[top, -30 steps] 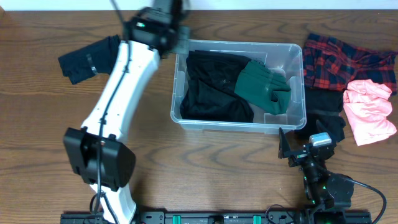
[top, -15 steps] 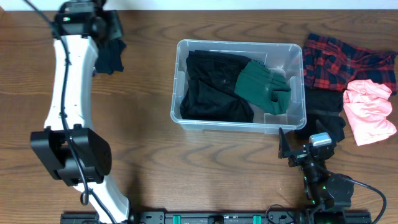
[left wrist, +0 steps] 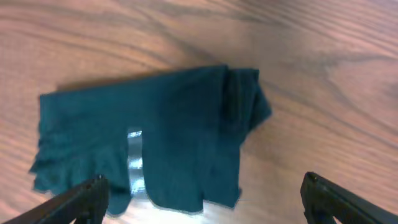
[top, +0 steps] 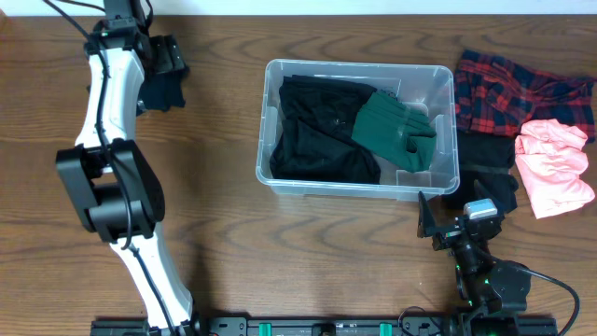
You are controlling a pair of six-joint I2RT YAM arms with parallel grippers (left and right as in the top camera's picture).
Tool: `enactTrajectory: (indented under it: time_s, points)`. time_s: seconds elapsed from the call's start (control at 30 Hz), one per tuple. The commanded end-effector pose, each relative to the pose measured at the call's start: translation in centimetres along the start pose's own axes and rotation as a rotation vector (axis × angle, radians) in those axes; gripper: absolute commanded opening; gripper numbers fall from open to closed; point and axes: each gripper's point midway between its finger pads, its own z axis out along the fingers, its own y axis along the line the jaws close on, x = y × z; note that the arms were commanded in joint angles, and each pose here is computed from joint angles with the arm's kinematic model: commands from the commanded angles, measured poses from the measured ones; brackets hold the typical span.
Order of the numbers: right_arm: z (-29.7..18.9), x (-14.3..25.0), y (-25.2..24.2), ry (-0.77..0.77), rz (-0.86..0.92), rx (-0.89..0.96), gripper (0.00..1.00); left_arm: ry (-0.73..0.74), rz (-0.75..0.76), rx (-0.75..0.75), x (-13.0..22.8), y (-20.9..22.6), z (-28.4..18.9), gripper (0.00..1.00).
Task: Pack container
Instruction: 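Move the left gripper to the black garment at left and grasp it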
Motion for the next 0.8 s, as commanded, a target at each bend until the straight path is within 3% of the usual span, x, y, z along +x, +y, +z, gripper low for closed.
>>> enactTrajectory:
  time_s: [0.0, 0.43, 0.73, 0.77]
  points:
    - [0.0, 0.0, -0.2, -0.001, -0.006, 0.011, 0.99, -0.007, 0.026, -0.066, -0.1, 1.1, 1.5, 0.98]
    - [0.0, 0.0, -0.2, -0.001, -0.006, 0.011, 0.99, 0.084, 0.043, -0.118, 3.5, 1.5, 7.9, 0.98]
    - [0.0, 0.0, -0.2, -0.001, -0.006, 0.011, 0.99, 0.119, 0.049, -0.122, 5.0, 1.5, 9.5, 0.99]
    - [0.0, 0.0, -0.2, -0.001, -0.006, 0.011, 0.99, 0.119, 0.049, -0.122, 5.0, 1.5, 9.5, 0.96]
